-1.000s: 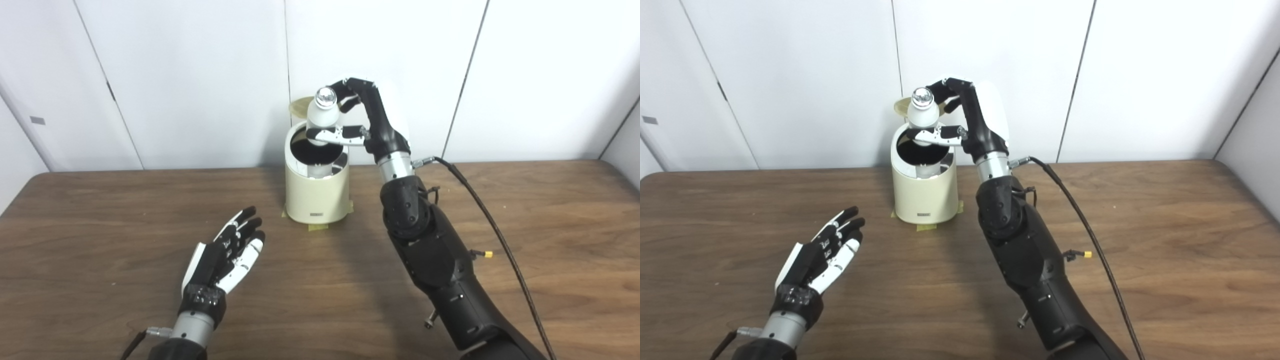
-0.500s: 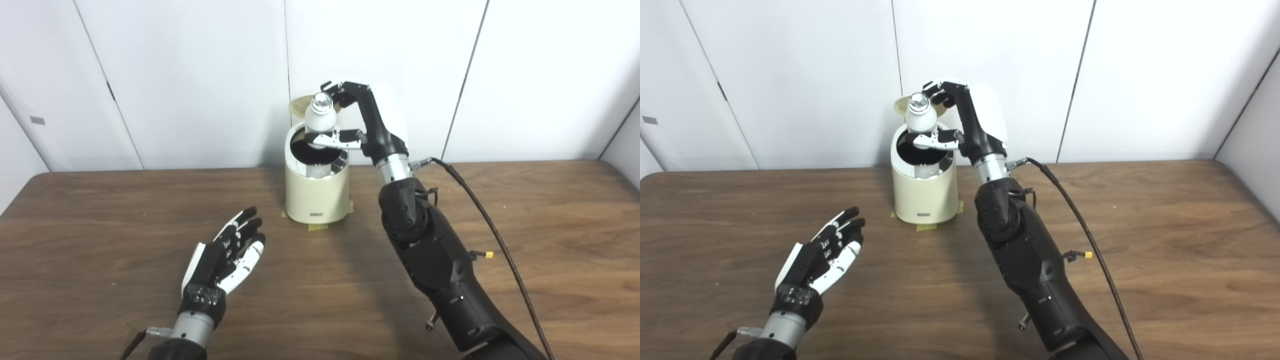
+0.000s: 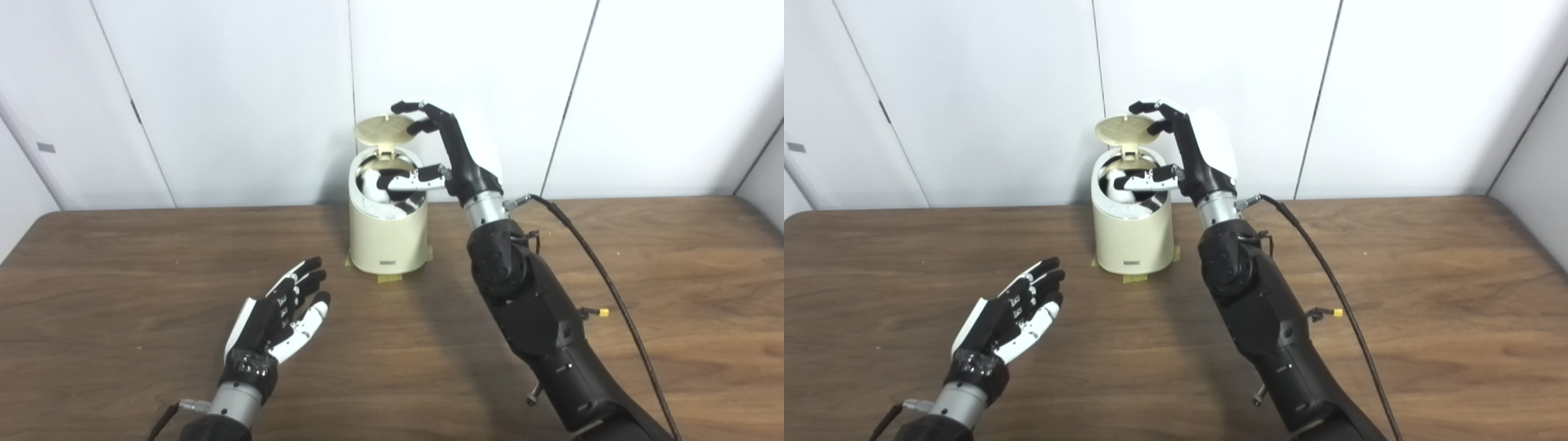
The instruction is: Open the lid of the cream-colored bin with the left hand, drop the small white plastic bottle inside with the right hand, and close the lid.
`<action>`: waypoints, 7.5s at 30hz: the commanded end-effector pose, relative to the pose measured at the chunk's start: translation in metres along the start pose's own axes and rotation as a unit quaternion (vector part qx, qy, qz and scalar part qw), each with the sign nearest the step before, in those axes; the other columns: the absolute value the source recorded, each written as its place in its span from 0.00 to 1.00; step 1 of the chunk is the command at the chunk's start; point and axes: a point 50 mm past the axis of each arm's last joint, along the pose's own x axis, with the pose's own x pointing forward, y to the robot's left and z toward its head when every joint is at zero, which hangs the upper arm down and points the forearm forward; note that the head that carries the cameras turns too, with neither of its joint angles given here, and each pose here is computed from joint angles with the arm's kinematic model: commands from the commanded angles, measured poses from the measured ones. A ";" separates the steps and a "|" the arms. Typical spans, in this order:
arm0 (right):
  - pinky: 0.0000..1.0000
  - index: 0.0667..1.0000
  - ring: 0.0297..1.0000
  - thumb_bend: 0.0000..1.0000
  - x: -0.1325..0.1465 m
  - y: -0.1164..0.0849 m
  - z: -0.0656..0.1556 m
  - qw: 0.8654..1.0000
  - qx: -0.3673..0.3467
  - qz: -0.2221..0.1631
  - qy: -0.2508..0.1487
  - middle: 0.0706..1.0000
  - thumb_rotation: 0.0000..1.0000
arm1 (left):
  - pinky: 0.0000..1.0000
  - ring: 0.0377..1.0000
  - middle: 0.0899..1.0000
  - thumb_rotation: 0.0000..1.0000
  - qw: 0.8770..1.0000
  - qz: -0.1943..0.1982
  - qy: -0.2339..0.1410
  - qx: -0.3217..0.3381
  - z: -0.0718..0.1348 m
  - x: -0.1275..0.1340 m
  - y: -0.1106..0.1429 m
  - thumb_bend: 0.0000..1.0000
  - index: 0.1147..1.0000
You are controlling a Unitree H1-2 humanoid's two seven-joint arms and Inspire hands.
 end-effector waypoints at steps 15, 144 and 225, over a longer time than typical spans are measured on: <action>0.64 0.66 0.74 0.91 0.017 -0.018 0.019 0.999 0.015 -0.031 -0.036 0.73 0.13 | 1.00 0.92 0.89 0.25 1.000 -0.002 -0.029 0.000 0.016 0.005 -0.001 0.23 0.92; 0.65 0.86 0.81 0.38 -0.192 -0.016 -0.035 0.932 0.207 0.020 0.297 0.86 0.89 | 1.00 0.91 0.87 0.78 0.627 -0.132 -0.099 0.761 0.135 0.167 -0.007 0.50 0.87; 0.65 0.86 0.79 0.36 -0.188 -0.022 -0.035 0.927 0.203 0.022 0.316 0.83 0.88 | 1.00 1.00 0.96 0.72 0.507 -0.184 -0.131 0.832 0.097 0.148 -0.025 0.50 0.77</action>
